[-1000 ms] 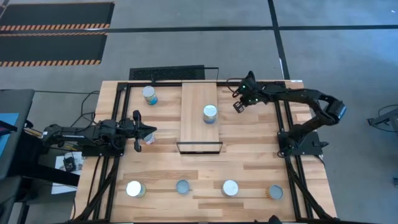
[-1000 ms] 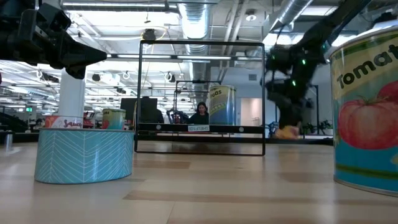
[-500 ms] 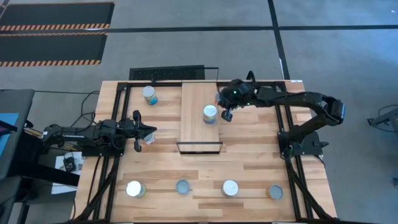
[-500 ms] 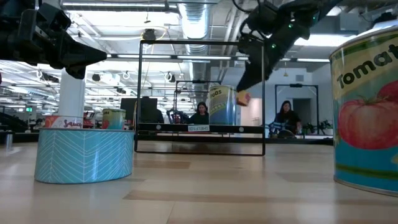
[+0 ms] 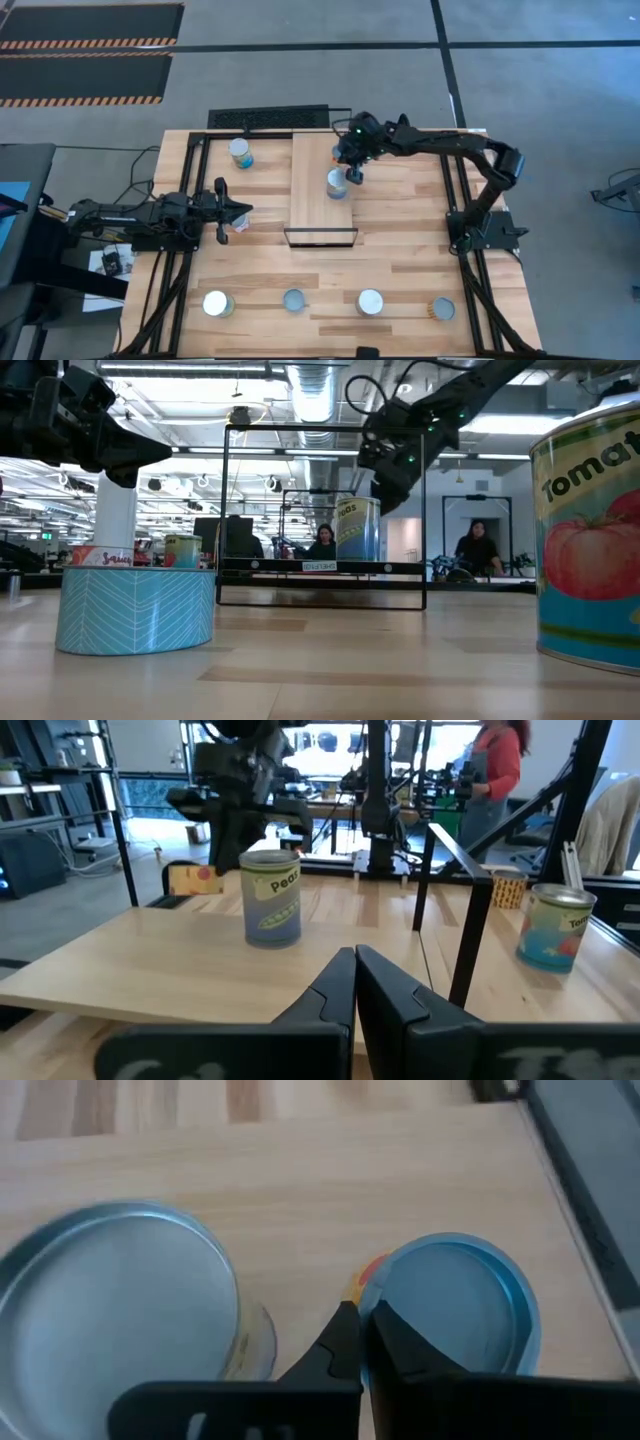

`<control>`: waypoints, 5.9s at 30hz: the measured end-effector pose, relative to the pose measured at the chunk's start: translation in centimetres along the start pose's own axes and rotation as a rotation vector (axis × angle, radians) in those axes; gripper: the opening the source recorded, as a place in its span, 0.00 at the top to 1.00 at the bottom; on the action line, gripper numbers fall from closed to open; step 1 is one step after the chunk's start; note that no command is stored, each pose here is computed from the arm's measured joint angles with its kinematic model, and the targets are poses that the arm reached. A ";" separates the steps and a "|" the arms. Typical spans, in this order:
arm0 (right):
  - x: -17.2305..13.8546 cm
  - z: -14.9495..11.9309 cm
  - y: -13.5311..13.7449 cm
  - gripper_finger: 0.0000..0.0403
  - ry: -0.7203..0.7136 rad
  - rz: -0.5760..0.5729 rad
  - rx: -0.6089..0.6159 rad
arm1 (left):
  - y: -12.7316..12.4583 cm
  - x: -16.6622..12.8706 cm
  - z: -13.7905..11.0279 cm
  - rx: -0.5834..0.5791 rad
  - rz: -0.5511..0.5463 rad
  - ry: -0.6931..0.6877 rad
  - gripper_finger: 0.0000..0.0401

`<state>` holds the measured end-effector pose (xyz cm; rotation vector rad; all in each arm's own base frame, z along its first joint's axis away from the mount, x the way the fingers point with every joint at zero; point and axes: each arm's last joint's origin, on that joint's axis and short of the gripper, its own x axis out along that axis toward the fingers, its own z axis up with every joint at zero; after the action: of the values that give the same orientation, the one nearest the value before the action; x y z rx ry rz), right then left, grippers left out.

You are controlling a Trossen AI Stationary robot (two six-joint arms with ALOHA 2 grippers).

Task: Pick and place cans onto a shelf
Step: Put the canned pineapple on the shelf, then adjust the canned peas on the shelf, then put the canned meatballs on the shelf

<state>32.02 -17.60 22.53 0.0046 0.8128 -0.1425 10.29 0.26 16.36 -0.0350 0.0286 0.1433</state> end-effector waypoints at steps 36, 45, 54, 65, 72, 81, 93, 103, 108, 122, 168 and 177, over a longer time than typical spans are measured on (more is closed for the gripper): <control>3.5 0.3 0.3 0.72 0.165 0.092 -0.129 | 0.0 0.0 0.0 0.001 0.002 0.003 1.00; -0.8 1.6 0.8 0.76 0.170 -0.029 -0.151 | 0.0 0.0 0.0 0.008 0.003 0.003 1.00; -7.4 3.8 3.4 0.97 -0.001 0.040 -0.044 | 0.0 0.0 0.0 0.010 0.003 0.003 1.00; -2.8 4.5 7.9 0.98 0.046 0.069 -0.076 | 0.0 0.0 0.0 0.008 0.003 0.003 1.00; -1.7 3.8 7.6 0.99 0.114 0.037 -0.045 | 0.0 0.0 0.0 0.008 0.003 0.003 1.00; -2.0 3.5 7.2 0.98 0.135 0.034 -0.029 | 0.0 0.0 0.0 0.008 0.003 0.003 1.00; -2.0 3.6 6.9 0.97 0.127 0.014 -0.022 | 0.0 0.0 0.0 0.005 0.003 0.003 1.00; -7.6 5.4 8.0 0.98 -0.063 -0.005 -0.101 | 0.0 0.0 0.0 -0.002 0.002 0.004 1.00; -9.3 3.5 8.3 0.99 -0.167 0.003 -0.108 | 0.0 0.0 0.0 -0.010 0.002 0.004 1.00; -10.6 -6.7 10.3 0.99 -0.523 -0.012 -0.055 | -0.1 0.0 0.1 -0.041 -0.019 -0.010 1.00; -8.7 -16.8 9.7 0.99 -0.766 -0.193 0.052 | -1.3 5.5 6.7 -0.390 0.369 1.056 0.83; -9.2 -17.1 7.9 0.98 -0.773 -0.268 -0.018 | -1.5 6.0 5.6 -0.402 0.431 1.139 0.70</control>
<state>14.36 -7.66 17.03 -0.1679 0.0381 -0.3631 16.59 -0.14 21.80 -0.5118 1.1511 0.5443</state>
